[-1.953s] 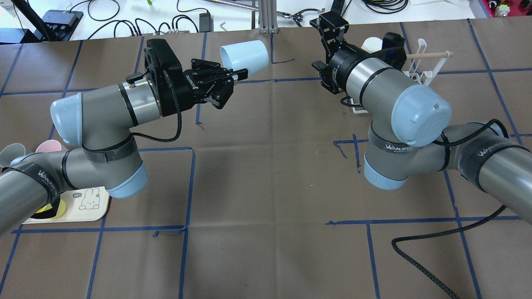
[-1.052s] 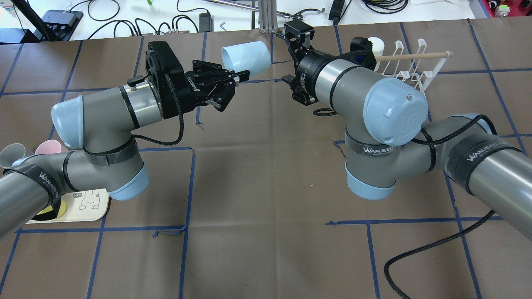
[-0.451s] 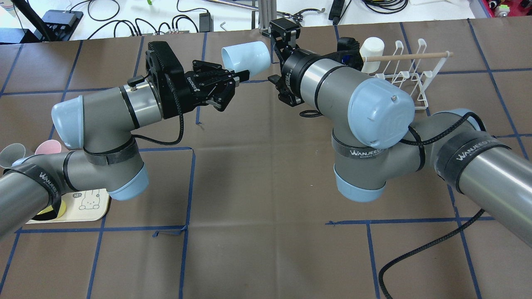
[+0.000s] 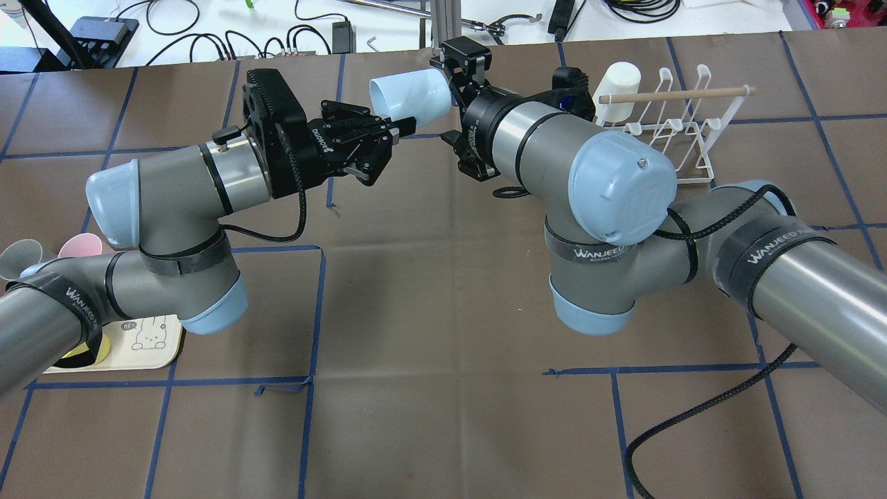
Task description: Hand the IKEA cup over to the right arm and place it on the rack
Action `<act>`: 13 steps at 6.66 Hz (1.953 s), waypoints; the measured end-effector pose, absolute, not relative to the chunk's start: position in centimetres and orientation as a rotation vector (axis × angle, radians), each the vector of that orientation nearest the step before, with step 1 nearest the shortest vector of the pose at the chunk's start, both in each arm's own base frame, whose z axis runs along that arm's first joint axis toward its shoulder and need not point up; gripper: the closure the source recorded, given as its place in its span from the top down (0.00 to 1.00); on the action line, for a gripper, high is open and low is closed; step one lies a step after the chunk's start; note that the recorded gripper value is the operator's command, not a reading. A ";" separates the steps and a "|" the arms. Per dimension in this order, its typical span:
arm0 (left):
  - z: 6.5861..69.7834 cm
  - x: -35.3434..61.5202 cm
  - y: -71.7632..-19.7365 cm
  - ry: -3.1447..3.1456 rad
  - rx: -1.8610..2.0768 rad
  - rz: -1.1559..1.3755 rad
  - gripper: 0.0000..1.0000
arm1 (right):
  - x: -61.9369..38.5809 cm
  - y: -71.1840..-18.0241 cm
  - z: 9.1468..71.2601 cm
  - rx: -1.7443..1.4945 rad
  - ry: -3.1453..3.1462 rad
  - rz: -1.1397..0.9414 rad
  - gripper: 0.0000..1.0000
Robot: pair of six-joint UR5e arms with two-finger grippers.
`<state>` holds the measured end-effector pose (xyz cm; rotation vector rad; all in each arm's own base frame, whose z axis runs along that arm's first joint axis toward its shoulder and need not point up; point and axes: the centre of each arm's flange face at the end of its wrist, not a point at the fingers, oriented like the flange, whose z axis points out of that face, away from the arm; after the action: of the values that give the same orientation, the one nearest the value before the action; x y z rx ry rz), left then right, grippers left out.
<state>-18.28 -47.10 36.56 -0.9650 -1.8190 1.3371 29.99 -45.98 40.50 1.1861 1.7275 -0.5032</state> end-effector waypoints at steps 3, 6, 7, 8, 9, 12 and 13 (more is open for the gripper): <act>36.5 -18.3 -47.2 -1.820 -0.964 1.336 0.06 | 32.0 -47.3 40.3 1.172 1.752 -0.477 1.00; 36.4 -18.3 -47.2 -1.822 -0.963 1.334 0.06 | 32.6 -47.7 39.9 1.171 1.761 -0.470 0.75; 36.4 -18.3 -47.2 -1.822 -0.962 1.334 0.06 | 32.6 -47.7 39.9 1.170 1.762 -0.470 0.61; 36.4 -18.3 -47.2 -1.822 -0.962 1.334 0.07 | 32.6 -47.7 39.9 1.165 1.765 -0.471 0.43; 36.5 -18.3 -47.2 -1.822 -0.962 1.335 0.16 | 32.6 -47.7 39.9 1.160 1.769 -0.471 0.34; 36.9 -18.2 -47.3 -1.822 -0.954 1.339 0.98 | 32.6 -47.6 40.0 1.149 1.773 -0.470 0.30; 37.0 -18.2 -47.4 -1.827 -0.929 1.325 0.99 | 32.6 -47.6 40.0 1.148 1.773 -0.471 0.28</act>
<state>-18.24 -47.37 36.98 -0.9293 -1.8273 1.3253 32.60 -47.62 40.01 1.1485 1.7727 -0.4707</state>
